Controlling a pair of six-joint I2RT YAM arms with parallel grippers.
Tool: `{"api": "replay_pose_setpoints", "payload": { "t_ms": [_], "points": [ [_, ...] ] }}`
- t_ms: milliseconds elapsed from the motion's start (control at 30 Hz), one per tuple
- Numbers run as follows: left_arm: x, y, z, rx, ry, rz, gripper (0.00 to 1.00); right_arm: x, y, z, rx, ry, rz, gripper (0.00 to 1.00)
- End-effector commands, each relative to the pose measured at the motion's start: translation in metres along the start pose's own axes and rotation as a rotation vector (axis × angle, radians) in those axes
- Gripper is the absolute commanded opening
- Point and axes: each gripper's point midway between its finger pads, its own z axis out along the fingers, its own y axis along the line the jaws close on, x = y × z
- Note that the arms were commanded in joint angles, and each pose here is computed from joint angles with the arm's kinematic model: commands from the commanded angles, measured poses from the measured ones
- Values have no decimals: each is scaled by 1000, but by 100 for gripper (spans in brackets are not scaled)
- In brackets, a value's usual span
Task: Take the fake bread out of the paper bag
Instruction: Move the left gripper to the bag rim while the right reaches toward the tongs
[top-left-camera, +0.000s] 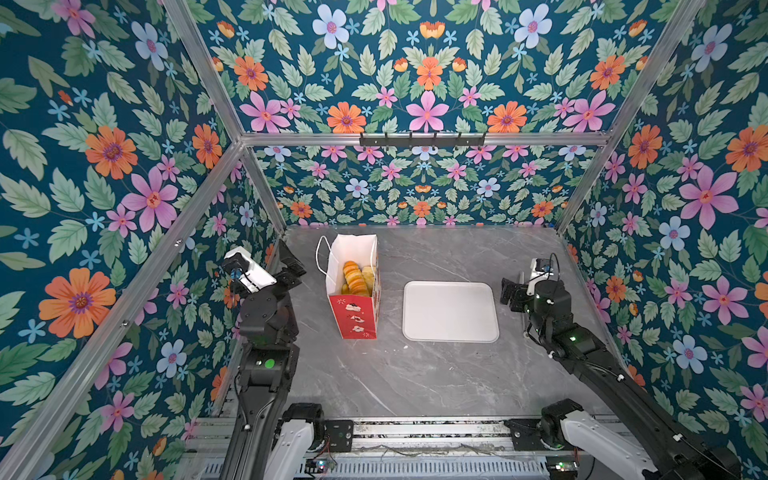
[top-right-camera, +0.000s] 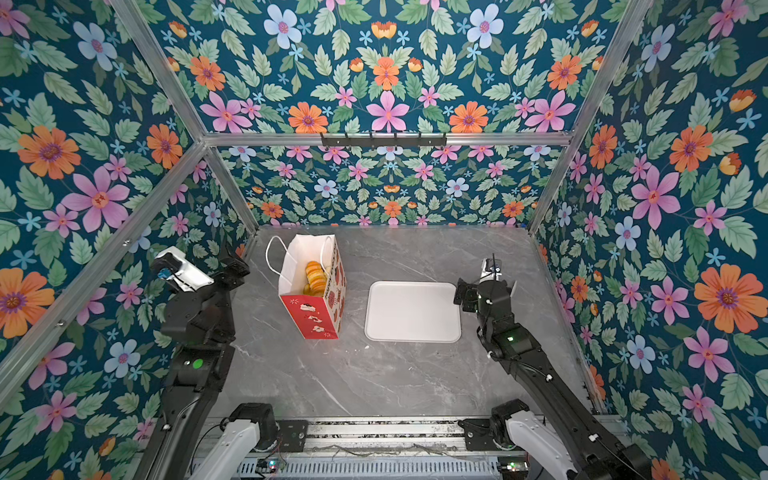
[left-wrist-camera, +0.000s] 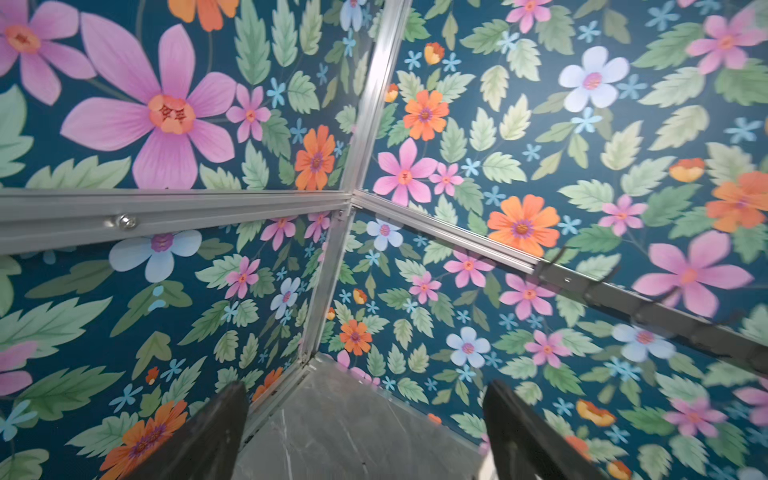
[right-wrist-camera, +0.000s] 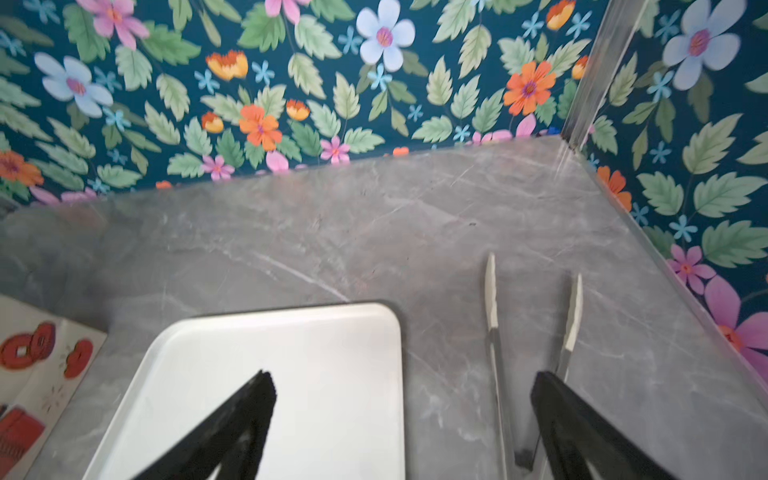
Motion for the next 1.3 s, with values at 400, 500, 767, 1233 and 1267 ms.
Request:
{"api": "replay_pose_setpoints", "payload": {
  "t_ms": [400,500,767,1233,1267],
  "points": [
    [99,-61,-25,381,630,157,86,56,2,5,6,255,-10,97],
    [112,-59,-18,364,665,155,86,61,3,6,-3,264,-13,97],
    [131,-45,10,239,684,155,85,71,5,13,-9,292,-18,98],
    [158,-52,31,223,735,147,63,91,-3,18,29,330,-32,98],
    [159,-52,31,221,739,147,61,90,-4,18,33,328,-35,98]
  ]
}}
